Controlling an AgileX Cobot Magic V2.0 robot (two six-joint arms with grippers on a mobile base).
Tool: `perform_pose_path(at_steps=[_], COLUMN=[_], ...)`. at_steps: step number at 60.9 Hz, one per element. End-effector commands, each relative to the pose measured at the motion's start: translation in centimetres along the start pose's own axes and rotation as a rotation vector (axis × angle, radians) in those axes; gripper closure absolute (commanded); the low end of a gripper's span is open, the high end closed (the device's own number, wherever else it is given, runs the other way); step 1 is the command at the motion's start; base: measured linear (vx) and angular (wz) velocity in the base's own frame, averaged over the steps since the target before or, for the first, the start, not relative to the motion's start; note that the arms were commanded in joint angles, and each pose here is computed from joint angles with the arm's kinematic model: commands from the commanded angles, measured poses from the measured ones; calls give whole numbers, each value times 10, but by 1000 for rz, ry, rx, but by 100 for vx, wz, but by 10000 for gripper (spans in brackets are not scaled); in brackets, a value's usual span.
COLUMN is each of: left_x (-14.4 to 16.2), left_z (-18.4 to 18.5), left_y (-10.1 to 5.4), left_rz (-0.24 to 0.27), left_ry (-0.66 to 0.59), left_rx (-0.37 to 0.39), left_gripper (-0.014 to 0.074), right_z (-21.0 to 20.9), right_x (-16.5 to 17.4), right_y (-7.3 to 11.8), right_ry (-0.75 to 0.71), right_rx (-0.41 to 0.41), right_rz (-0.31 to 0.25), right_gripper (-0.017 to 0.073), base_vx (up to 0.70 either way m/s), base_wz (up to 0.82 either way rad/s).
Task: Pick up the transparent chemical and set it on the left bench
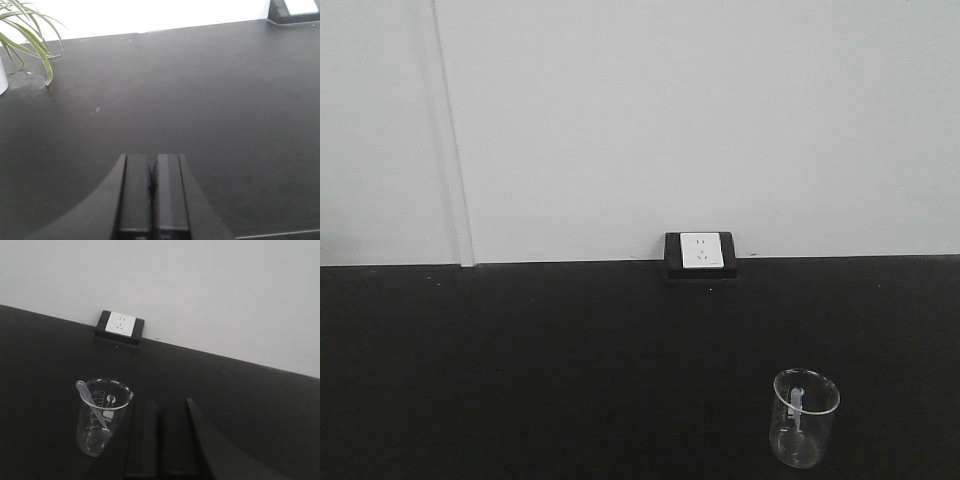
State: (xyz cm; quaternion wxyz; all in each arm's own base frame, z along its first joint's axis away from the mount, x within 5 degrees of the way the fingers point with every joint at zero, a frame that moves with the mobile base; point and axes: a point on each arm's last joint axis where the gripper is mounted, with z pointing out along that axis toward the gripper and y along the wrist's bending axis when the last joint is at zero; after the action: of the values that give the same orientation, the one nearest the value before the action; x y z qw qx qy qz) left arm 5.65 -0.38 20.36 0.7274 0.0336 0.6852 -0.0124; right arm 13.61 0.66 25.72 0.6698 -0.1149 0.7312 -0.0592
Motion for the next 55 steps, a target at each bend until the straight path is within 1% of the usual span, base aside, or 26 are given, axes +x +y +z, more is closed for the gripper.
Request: perform_pose_path(at_steps=[1,4,7,8,12,14,19,22,23,24,26,30,37,43,47,55], left_x=[-3,-3,-3,-3,-3,-3,-3,-3,-3,-3,-3,-3,-3,-3,-3,-3], left_z=[-1,-1,-1,-1,-1,-1,-1,-1,-1,-1,-1,-1,-1,-1,-1,-1], left_y=[0,0,0,0,0,0,0,0,0,0,0,0,0,0,0,0], left_rz=[-9,-9,-9,-9,-9,-9,-9,-9,-9,-9,-9,-9,-9,-9,-9,-9], left_ry=[-81,-81,-81,-81,-81,-81,-81,-81,-81,-81,-81,-81,-81,-81,-81,-81], left_rx=[-2,-2,-2,-2,-2,-2,-2,-2,-2,-2,-2,-2,-2,-2,-2,-2], left_gripper=[597,597,597,597,597,597,597,597,597,597,597,597,597,597,597,597], right_z=[19,29,40,42,53,58,67,76,81,84,91,108,138,157,170,191], right_x=[-16,-13,-9,-8,-5,-3,-2,2,3,4,5,6,6,8,11,20], right_y=[-1,0,2,3,7,10,20,26,28,29,31,31,29,30,31,30], right_ry=[-134,-141,-152,-154,-191,-221,-296,-300,-296,-292,-278,-255,-232,-222,-213,-153], right_rx=[-13,-27,-44,-47,-79,-105,-197,-262,-281,-301,-324,-341,-342,-366,-381,-379], right_rz=[-7,-2,7,6,-2,-14,-62,-80,-74,-78,-63,-38,-42,-31,-44,-51], right_gripper=[396,342,270,260,174,129,50,14,4,-1,-6,-7,-6,-6,-6,-6], base_vx=[0,0,0,0,0,0,0,0,0,0,0,0,0,0,0,0], base_wz=[0,0,0,0,0,0,0,0,0,0,0,0,0,0,0,0])
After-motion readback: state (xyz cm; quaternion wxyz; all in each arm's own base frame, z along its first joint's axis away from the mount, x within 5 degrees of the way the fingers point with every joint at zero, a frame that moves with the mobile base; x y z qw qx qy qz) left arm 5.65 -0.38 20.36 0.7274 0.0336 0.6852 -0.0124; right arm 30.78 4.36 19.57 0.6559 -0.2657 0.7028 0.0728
